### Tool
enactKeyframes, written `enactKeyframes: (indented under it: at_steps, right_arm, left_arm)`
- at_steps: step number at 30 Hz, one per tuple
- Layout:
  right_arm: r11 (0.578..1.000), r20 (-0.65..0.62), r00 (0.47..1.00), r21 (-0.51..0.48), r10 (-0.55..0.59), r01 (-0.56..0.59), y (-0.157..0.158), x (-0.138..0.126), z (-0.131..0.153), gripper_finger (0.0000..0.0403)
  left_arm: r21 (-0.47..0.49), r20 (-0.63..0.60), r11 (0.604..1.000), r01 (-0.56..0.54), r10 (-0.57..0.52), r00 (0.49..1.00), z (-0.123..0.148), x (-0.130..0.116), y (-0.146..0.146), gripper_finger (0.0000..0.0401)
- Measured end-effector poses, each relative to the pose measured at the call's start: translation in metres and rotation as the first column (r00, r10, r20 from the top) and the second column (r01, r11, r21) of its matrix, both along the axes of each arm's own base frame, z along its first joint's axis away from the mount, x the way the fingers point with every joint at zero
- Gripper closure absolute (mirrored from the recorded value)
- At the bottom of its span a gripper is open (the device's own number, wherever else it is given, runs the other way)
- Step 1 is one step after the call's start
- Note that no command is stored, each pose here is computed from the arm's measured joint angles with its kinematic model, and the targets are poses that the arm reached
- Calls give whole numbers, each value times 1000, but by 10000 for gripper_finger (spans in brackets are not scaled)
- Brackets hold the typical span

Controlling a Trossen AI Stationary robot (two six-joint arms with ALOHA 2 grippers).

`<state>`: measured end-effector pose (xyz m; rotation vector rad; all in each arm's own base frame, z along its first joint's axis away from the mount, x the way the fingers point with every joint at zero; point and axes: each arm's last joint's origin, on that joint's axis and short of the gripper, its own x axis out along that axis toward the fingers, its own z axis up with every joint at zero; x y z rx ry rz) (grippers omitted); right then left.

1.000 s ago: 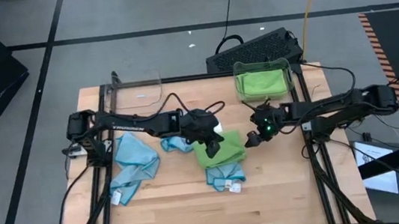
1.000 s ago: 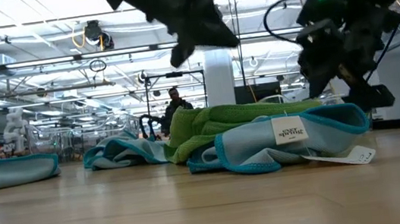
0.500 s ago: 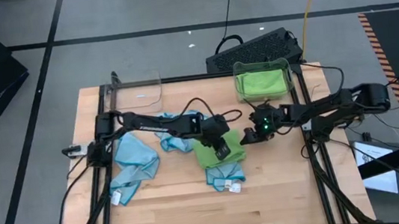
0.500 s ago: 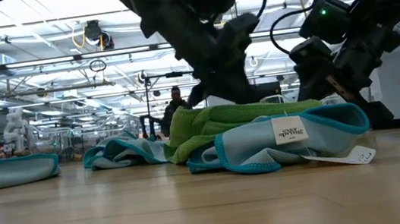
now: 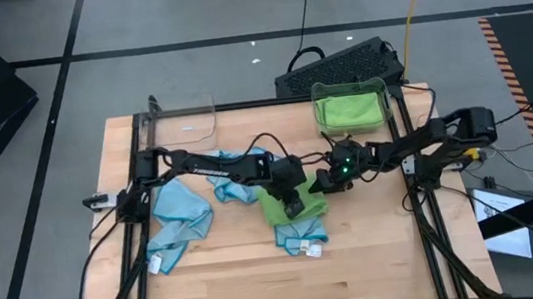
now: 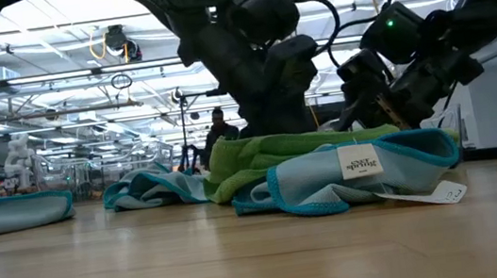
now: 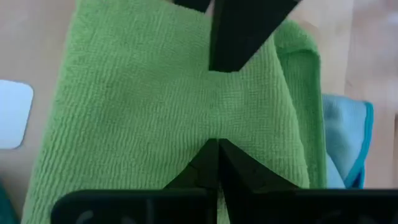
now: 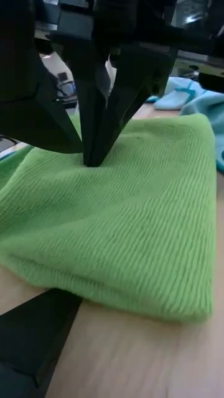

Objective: Sort microfiber towel by color & place in baskets
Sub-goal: Stack the green towel on top of the green towel in the right transparent bin

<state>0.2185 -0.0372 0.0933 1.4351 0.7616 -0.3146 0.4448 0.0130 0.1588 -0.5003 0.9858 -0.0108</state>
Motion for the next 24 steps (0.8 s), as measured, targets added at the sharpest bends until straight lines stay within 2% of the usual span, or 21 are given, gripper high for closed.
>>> enactKeyframes:
  at_steps: [4, 8, 13, 18, 24]
  right_arm:
    - [999, 9, 999, -27, 38, -38, 2, 4, 0, 46]
    - [998, 44, 998, -48, 50, -48, 2, 6, 1, 58]
    - [997, 80, 995, -52, 53, -49, 2, 8, 4, 97]
    - [998, 63, 997, -56, 34, -30, 4, 9, 1, 138]
    - [998, 53, 997, -33, 63, -62, 3, 17, -5, 159]
  left_arm:
    - [39, -14, 999, 10, -9, 1000, -7, -4, 0, 394]
    - [36, -29, 999, 22, -21, 999, -12, -7, 2, 397]
    - [33, -46, 999, 28, -27, 999, -21, -12, 0, 386]
    - [14, -23, 999, 53, -52, 998, -24, -13, -6, 396]
    - [18, -19, 997, 69, -68, 997, -24, -13, -12, 390]
